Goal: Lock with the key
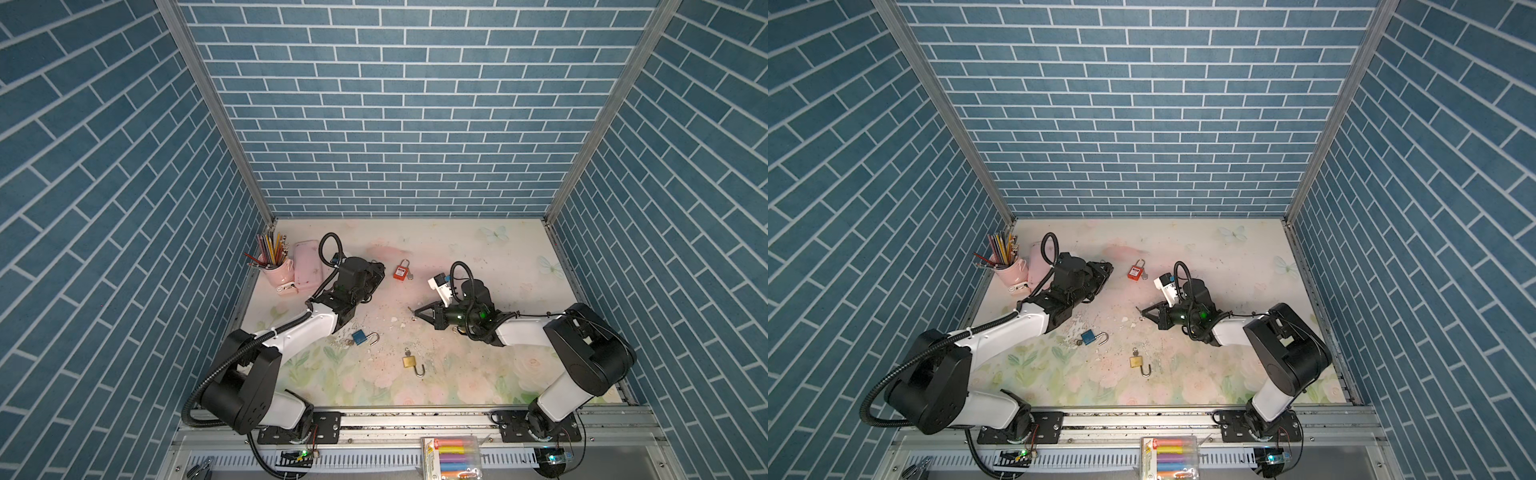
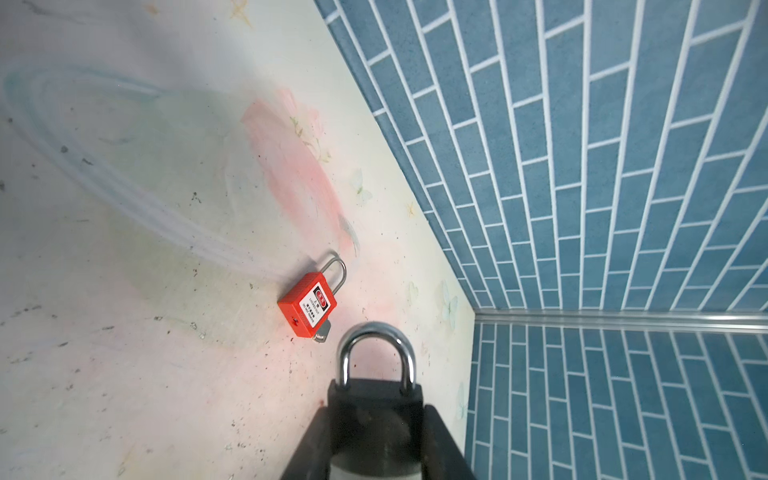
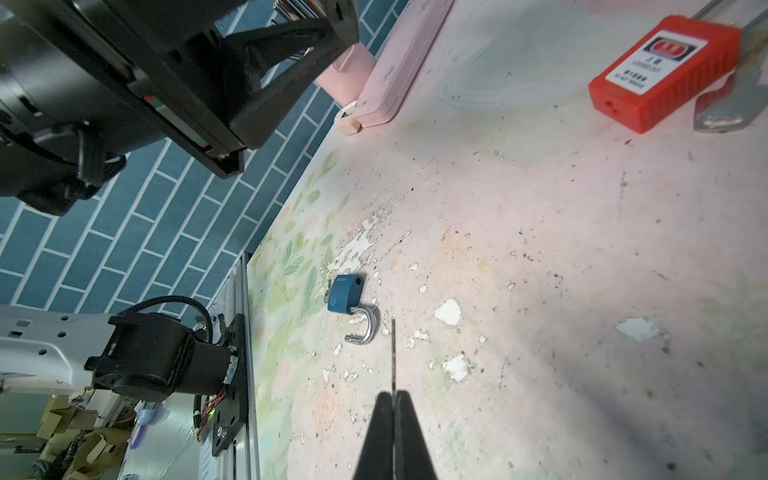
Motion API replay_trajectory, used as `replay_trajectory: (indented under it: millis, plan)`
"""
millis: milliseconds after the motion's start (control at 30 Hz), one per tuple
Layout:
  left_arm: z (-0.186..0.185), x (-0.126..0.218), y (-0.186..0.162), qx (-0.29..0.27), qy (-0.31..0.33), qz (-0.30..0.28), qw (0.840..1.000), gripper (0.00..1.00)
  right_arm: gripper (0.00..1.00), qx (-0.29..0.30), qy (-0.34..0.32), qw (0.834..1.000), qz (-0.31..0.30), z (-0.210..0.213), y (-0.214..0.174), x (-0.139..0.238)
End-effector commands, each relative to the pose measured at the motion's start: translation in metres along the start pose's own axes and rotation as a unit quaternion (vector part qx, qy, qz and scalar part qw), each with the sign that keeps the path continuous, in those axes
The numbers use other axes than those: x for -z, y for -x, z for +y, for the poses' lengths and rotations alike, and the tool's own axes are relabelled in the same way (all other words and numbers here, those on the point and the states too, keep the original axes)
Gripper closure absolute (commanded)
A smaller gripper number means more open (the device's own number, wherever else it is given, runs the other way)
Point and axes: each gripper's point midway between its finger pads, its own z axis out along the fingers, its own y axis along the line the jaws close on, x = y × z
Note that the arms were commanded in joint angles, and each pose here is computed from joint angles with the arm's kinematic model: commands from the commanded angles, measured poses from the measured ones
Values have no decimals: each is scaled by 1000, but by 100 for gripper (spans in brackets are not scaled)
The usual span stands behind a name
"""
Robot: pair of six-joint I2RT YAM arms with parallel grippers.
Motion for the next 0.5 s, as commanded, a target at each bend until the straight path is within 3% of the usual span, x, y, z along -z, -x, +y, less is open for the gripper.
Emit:
replay_trajectory:
  millis: [0,233,367,467]
  plan:
    - [-24,4,7,-92,2,-11,996,100,100,-5,-19,999,-38,-3,21,17]
    - [-54,-21,-39,-271,74,30,959,100,100,-76,-151,982,-87,-64,50,64]
    - [-56,-48,-93,-325,103,89,936,100,100,-117,-192,967,-121,-92,57,94]
    - [-44,-70,-131,-334,132,135,923,100,100,-135,-209,959,-138,-103,58,111]
